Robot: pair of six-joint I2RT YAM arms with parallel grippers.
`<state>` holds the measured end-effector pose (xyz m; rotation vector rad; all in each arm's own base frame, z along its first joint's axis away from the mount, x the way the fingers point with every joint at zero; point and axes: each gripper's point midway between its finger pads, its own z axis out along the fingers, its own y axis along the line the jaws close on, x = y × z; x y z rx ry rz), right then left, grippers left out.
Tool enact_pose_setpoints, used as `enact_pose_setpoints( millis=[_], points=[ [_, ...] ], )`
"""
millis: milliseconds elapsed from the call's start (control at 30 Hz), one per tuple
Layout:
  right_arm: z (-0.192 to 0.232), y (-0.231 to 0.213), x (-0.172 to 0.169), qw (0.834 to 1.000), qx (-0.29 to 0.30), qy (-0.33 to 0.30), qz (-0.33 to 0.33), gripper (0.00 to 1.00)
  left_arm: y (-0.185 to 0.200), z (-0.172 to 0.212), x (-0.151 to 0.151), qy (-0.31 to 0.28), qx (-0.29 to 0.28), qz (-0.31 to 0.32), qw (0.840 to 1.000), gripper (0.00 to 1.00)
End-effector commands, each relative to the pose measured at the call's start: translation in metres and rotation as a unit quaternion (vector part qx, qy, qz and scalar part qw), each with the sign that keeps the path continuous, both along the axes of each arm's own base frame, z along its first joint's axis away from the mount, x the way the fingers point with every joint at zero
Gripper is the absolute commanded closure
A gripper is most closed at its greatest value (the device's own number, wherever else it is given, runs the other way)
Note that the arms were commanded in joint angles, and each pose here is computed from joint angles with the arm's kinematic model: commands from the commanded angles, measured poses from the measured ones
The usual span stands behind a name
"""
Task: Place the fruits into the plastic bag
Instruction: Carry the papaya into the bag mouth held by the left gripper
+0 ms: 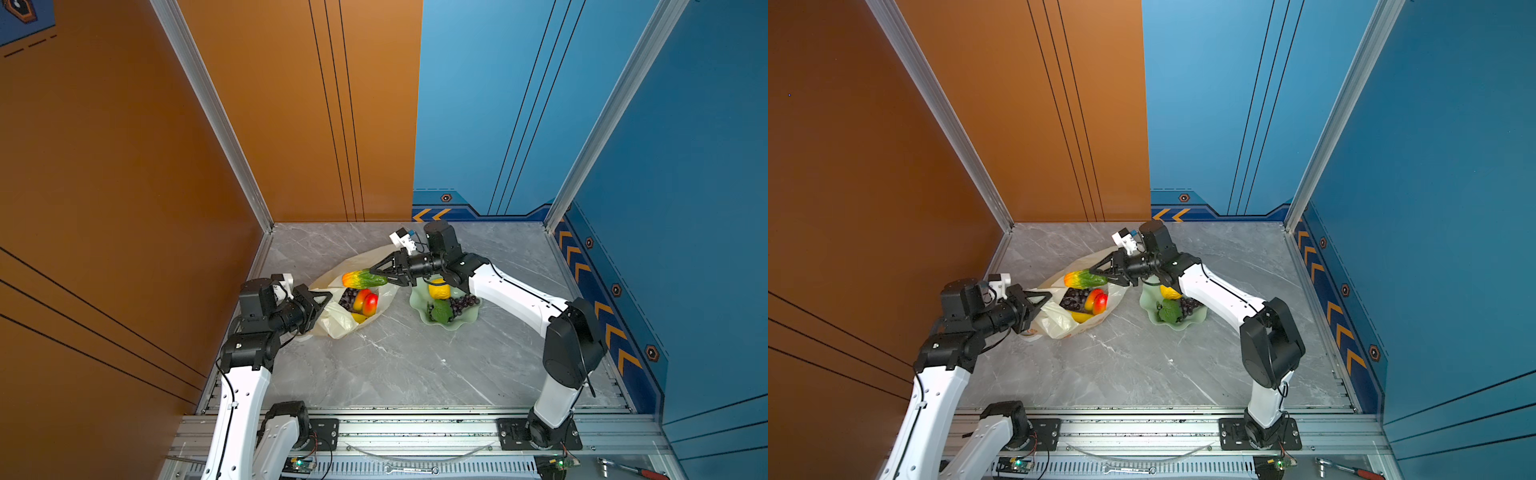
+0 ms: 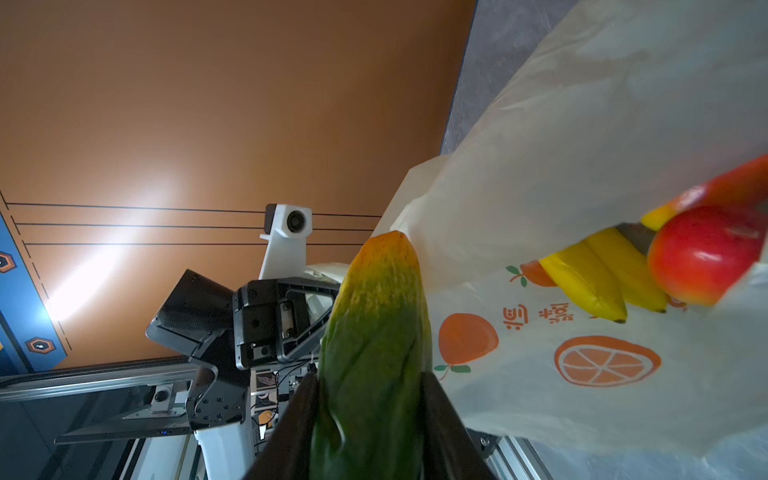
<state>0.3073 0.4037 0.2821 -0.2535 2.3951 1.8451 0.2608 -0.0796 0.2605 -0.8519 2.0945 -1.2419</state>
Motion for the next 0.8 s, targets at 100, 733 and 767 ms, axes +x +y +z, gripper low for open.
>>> enact_pose_setpoints(
  millis=[100,733,767],
  points=[
    [0.018,-0.024,-0.035,0.999,0.012,-0.016,0.033,0.65,-0.001,0.01,-0.001,-0.014,0.005,-0.009,1.0,1.0],
    [-0.054,-0.007,-0.016,0.992,-0.116,-0.036,0.017,0.65,-0.002,0.017,-0.004,-0.019,0.003,-0.013,1.0,1.0],
    [-0.056,0.004,-0.021,0.992,-0.118,-0.044,0.028,0.65,-0.002,0.017,-0.004,-0.02,0.003,-0.013,1.0,1.0]
  ],
)
